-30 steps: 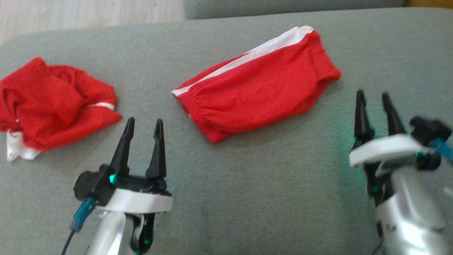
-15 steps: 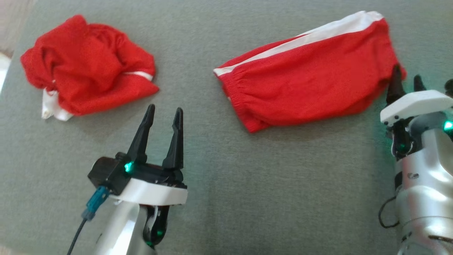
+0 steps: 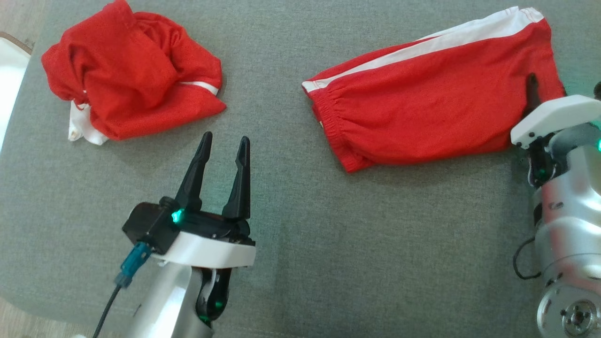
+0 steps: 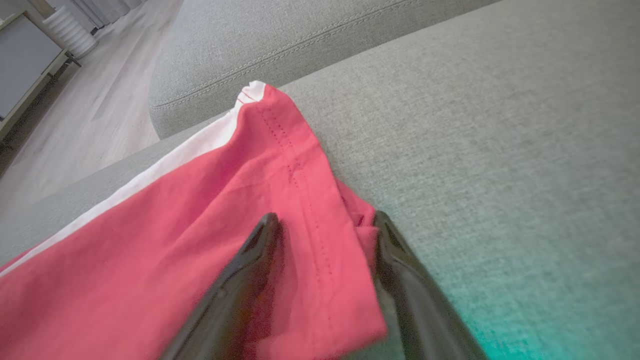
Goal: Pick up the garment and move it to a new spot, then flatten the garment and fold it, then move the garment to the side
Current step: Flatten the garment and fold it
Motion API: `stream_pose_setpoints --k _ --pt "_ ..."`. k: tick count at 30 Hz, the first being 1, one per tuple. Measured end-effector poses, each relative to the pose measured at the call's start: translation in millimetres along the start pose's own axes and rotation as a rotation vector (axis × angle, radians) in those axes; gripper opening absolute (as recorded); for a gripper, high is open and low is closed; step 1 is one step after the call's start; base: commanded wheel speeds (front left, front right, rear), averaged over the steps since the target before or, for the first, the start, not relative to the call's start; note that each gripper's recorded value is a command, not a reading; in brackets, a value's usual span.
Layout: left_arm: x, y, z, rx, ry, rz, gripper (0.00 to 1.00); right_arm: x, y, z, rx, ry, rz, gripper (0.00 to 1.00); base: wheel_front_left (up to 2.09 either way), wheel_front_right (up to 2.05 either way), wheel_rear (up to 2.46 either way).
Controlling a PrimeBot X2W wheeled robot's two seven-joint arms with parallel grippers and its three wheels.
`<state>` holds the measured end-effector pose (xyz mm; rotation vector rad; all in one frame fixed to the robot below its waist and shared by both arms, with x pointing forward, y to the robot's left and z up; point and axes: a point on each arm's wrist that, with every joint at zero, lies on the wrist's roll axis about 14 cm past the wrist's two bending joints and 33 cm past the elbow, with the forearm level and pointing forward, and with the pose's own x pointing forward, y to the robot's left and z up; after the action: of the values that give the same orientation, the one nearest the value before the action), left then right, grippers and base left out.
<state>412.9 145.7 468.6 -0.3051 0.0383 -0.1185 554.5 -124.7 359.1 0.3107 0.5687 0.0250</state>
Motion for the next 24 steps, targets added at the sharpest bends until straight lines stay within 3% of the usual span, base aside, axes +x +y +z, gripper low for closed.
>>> stream_pose_setpoints --k 1,14,24 --pt "0 0 0 0.0 0.001 0.0 1.0 1 1 0 -0.003 0.002 0.001 0.0 0.0 0.0 0.0" --pt "11 -13 3 -0.005 -0.013 -0.044 1.0 -11 -3 14 -0.05 -0.118 0.005 0.0 0.0 0.0 0.0" --pt "16 -46 18 -0.022 -0.061 -0.137 1.0 -67 -76 29 0.085 -0.275 -0.156 0.0 0.0 0.0 0.0"
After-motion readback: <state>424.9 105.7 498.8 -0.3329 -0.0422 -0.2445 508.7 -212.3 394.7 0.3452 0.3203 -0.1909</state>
